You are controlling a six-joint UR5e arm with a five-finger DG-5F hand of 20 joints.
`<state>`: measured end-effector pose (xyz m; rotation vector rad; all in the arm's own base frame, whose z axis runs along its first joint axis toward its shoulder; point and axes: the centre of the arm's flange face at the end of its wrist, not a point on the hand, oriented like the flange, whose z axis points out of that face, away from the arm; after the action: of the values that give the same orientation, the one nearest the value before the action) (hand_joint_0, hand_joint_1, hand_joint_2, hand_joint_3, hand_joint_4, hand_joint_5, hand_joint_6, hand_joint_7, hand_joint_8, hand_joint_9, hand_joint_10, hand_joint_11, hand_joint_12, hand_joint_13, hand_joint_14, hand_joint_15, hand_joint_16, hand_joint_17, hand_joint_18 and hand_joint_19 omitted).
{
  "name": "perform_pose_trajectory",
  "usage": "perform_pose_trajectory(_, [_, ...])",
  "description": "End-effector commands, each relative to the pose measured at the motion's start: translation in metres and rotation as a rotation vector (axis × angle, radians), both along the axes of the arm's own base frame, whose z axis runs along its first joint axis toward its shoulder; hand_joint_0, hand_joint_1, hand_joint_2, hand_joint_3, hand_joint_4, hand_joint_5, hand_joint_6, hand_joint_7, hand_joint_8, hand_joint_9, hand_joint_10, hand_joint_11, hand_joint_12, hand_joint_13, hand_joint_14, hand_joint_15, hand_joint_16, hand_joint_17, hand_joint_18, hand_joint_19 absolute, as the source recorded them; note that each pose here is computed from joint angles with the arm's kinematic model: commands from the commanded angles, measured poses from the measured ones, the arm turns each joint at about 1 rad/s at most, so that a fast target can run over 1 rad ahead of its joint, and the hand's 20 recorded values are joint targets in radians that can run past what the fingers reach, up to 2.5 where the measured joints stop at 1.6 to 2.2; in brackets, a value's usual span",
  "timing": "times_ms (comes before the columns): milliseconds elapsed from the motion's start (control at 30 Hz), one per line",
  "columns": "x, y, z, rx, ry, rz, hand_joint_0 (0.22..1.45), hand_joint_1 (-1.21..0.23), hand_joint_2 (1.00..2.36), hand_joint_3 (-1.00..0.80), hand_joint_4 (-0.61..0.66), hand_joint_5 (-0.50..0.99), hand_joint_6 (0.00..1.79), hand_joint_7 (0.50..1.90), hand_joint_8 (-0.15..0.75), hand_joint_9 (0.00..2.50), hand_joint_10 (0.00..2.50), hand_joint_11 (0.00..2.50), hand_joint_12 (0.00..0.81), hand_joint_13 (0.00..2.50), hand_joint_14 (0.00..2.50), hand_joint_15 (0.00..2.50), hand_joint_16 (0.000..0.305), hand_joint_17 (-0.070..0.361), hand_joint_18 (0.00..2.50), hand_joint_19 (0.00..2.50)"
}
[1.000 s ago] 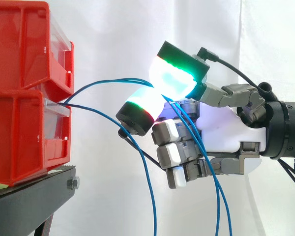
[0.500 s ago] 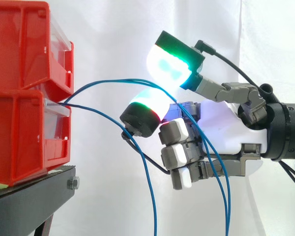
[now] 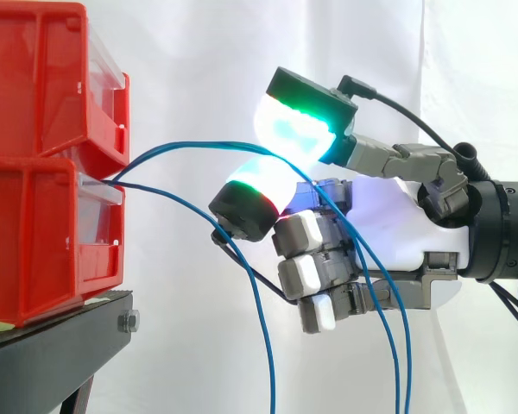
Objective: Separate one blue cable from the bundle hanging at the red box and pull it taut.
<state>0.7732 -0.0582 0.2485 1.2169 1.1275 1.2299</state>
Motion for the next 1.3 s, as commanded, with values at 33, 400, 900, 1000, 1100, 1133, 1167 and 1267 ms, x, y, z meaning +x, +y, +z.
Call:
perform_pose_trajectory(33, [0.0, -0.0001, 0.0, 0.0, 0.0, -0.001, 0.82, -0.86, 1.0, -0.48, -0.09, -0.18, 0.96, 1.09, 0.353, 1.09, 0.01, 0.72, 0.327, 1.13, 0.02, 0.57, 0.037, 0.084, 0.99, 0.67])
perform_pose_trajectory(400, [0.0002, 0.0021, 0.0, 0.0, 0.0, 0.001, 0.69, -0.9, 1.0, -0.5, -0.03, -0.1, 0.93, 1.23, 0.364, 1.2, 0.01, 0.73, 0.314, 1.19, 0.02, 0.58, 0.036, 0.08, 1.05, 0.65])
perform_pose_trajectory(900, [0.0002, 0.0033, 0.0, 0.0, 0.0, 0.002, 0.61, -0.96, 1.0, -0.5, -0.07, -0.07, 0.9, 1.27, 0.353, 1.26, 0.02, 0.7, 0.312, 1.21, 0.02, 0.58, 0.035, 0.078, 1.06, 0.66])
perform_pose_trajectory(1000, [0.0002, 0.0021, 0.0, 0.0, 0.0, 0.001, 0.62, -0.98, 1.0, -0.5, -0.04, -0.08, 0.9, 1.26, 0.353, 1.24, 0.02, 0.71, 0.312, 1.21, 0.02, 0.59, 0.035, 0.078, 1.05, 0.65])
perform_pose_trajectory(1100, [0.0002, 0.0033, 0.0, 0.0, 0.0, 0.002, 0.63, -0.99, 1.0, -0.5, -0.01, -0.08, 0.91, 1.26, 0.35, 1.22, 0.02, 0.7, 0.313, 1.2, 0.02, 0.59, 0.035, 0.079, 1.03, 0.65])
perform_pose_trajectory(1133, [-0.0002, 0.0021, -0.0008, 0.0, 0.002, 0.001, 0.63, -0.99, 1.0, -0.5, 0.0, -0.09, 0.91, 1.23, 0.352, 1.21, 0.01, 0.7, 0.314, 1.19, 0.02, 0.59, 0.035, 0.079, 1.03, 0.65])
perform_pose_trajectory(1167, [0.0002, 0.0033, 0.0, 0.0, 0.0, 0.002, 0.63, -0.98, 1.0, -0.5, 0.01, -0.1, 0.91, 1.2, 0.353, 1.2, 0.02, 0.7, 0.314, 1.18, 0.02, 0.58, 0.036, 0.08, 1.03, 0.65])
perform_pose_trajectory(1267, [-0.0001, 0.0033, -0.0008, 0.003, 0.001, 0.002, 0.52, -0.91, 1.0, -0.5, 0.03, -0.11, 0.9, 1.1, 0.372, 1.19, 0.02, 0.68, 0.337, 1.19, 0.02, 0.57, 0.042, 0.094, 1.06, 0.64])
